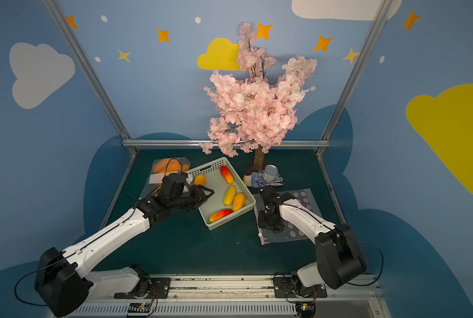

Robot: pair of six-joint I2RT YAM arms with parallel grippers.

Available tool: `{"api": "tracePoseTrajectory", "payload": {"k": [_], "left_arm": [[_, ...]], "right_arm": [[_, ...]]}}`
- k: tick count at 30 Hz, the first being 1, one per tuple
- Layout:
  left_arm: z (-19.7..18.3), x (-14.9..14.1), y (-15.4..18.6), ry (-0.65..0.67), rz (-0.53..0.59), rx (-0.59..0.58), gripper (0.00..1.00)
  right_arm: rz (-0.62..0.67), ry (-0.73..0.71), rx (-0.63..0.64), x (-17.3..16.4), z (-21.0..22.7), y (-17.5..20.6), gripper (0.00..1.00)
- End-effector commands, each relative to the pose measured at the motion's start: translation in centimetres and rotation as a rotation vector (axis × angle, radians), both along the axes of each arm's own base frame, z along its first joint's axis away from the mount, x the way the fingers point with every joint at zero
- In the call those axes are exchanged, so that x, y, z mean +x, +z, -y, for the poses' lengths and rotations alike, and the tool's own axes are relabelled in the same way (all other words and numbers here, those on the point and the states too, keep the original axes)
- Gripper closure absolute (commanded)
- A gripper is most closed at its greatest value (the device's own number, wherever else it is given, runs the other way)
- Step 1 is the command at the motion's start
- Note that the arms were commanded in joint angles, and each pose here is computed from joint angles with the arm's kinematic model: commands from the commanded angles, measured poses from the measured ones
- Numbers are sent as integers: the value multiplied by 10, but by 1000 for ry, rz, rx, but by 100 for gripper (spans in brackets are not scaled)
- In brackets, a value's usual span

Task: Place the mango in a zip-top bag and seal the zipper
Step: Pick up the zipper food storage bag at the center of the board, then open the zipper of the food storage bag at the center of the board.

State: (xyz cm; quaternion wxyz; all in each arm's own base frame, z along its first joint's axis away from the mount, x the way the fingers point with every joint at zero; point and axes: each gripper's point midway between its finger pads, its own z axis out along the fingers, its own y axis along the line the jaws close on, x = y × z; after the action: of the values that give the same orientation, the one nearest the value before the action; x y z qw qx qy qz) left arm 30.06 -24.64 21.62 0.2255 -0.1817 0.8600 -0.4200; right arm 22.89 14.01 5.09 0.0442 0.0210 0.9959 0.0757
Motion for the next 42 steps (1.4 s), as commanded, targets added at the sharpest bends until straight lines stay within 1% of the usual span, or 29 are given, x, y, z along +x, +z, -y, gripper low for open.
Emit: {"api": "tracePoseTrajectory", "payload": {"k": [1,3,5,7,9,12,15,18,20,24,26,29,35,38,40,42], "left_arm": [[8,3,25,-33,72,-48,47],[8,1,25,-42,79,-50,47],[8,-1,25,-56,99,-58,46],[10,-3,25,-77,132,-67,44],[17,-8,31,-136,155,-97,43],[24,-12,34,-188,153,-109,43],[26,-15,32,-206,141,-107,43],[27,-14,36,-211,155,-103,43],[29,-14,38,-225,162,-96,44],[41,-16,37,-284,162,-77,44],[50,-17,37,-323,165,-78,45],[75,-19,41,-406,188,-72,45],[133,-20,47,-554,227,-59,41],[157,-19,45,-606,242,-39,40],[170,-15,44,-624,256,-35,39],[178,-10,42,-628,265,-36,39]], "right_arm": [[104,54,64,28,-20,2,54],[95,59,63,32,-24,-1,54],[53,63,39,30,-25,-11,55],[23,64,17,30,-24,-21,59],[6,59,-12,31,-22,-29,62],[5,69,-34,37,-22,-33,71],[-5,64,-83,38,-15,-37,82],[10,42,-108,38,-6,-33,100],[29,23,-118,36,1,-24,100],[100,19,-66,36,4,10,100],[116,28,-40,34,6,29,100],[141,39,31,29,8,57,100],[242,99,270,19,-3,118,100],[304,67,376,19,-7,140,100],[371,75,412,19,-8,152,100],[405,53,436,19,-5,162,100]]}}
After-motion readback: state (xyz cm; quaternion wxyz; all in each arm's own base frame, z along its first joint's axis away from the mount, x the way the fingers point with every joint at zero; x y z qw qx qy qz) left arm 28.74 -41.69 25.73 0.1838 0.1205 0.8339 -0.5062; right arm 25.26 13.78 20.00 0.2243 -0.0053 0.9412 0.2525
